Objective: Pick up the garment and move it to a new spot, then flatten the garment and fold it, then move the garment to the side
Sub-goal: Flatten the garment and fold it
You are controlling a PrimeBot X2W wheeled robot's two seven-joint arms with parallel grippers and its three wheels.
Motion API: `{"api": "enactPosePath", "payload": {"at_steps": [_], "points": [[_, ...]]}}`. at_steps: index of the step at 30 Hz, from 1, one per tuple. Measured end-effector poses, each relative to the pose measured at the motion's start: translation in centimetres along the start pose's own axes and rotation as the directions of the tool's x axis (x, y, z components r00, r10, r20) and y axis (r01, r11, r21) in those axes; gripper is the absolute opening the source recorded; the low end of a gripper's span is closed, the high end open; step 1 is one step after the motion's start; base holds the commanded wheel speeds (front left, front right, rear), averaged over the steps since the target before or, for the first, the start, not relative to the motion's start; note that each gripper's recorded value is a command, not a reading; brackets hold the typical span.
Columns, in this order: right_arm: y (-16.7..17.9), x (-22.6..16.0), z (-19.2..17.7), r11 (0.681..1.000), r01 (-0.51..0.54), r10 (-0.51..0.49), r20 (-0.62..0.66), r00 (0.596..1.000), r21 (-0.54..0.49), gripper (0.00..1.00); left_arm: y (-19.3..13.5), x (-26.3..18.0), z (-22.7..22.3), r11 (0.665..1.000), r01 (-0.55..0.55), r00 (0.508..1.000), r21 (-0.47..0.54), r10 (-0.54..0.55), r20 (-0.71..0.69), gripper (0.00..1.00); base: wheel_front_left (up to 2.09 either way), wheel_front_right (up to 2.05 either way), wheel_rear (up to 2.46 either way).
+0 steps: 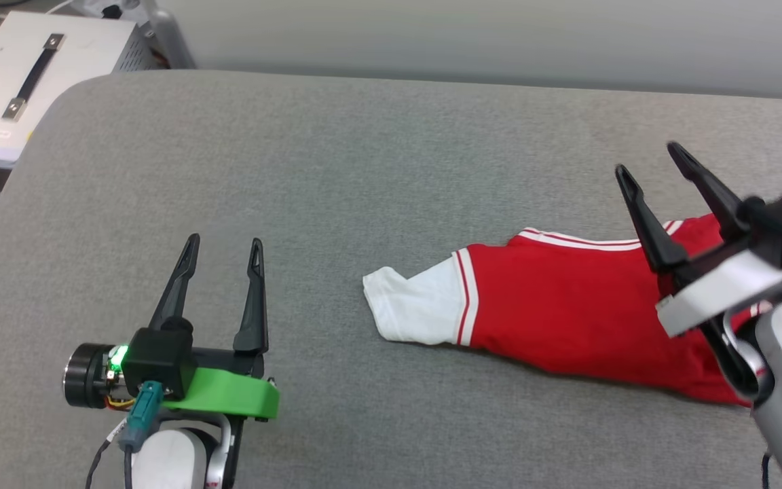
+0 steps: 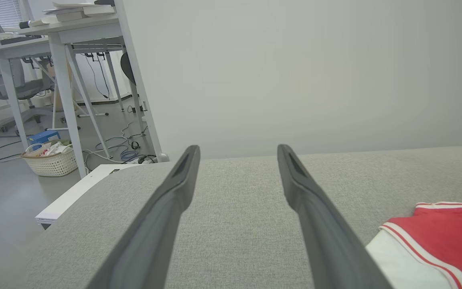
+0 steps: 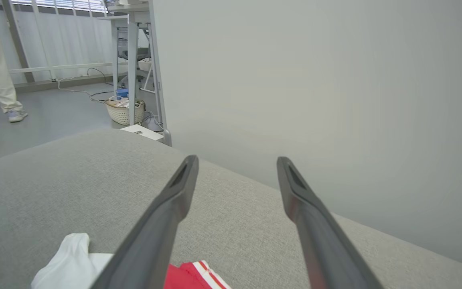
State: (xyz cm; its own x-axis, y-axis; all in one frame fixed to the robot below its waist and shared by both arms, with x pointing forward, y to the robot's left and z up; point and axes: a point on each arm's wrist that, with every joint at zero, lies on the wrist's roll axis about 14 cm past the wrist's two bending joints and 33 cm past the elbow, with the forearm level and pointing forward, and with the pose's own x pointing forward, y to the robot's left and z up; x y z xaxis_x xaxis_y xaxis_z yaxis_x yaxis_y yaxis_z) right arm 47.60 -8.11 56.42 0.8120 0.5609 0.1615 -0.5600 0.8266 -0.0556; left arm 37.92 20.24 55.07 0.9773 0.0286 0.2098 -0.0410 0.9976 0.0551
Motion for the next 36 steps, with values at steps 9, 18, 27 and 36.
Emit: {"api": "enactPosePath", "payload": {"at_steps": [9,18,27,36], "points": [[-1.4,-7.5,0.2,0.970,0.244,-0.245,0.040,0.969,0.021,1.00,-2.3,2.8,1.0,0.983,0.182,0.982,0.031,-0.183,0.036,1.00,0.00,0.00,0.00],[-1.4,-11.5,-0.3,0.935,0.354,-0.355,0.017,0.935,0.025,1.00,-7.5,6.5,-0.5,0.894,0.447,0.880,-0.023,-0.444,-0.172,1.00,0.00,0.00,0.00],[-2.1,-12.2,-1.1,0.922,0.387,-0.387,-0.006,0.922,0.018,1.00,-10.8,5.9,-4.9,0.773,0.605,0.558,-0.190,-0.582,-0.592,1.00,0.00,0.00,0.00],[-3.1,-12.1,-2.0,0.917,0.399,-0.399,-0.029,0.916,-0.003,1.00,-12.0,2.9,-11.5,0.719,0.643,0.274,-0.264,-0.537,-0.798,1.00,0.00,0.00,0.00]]}}
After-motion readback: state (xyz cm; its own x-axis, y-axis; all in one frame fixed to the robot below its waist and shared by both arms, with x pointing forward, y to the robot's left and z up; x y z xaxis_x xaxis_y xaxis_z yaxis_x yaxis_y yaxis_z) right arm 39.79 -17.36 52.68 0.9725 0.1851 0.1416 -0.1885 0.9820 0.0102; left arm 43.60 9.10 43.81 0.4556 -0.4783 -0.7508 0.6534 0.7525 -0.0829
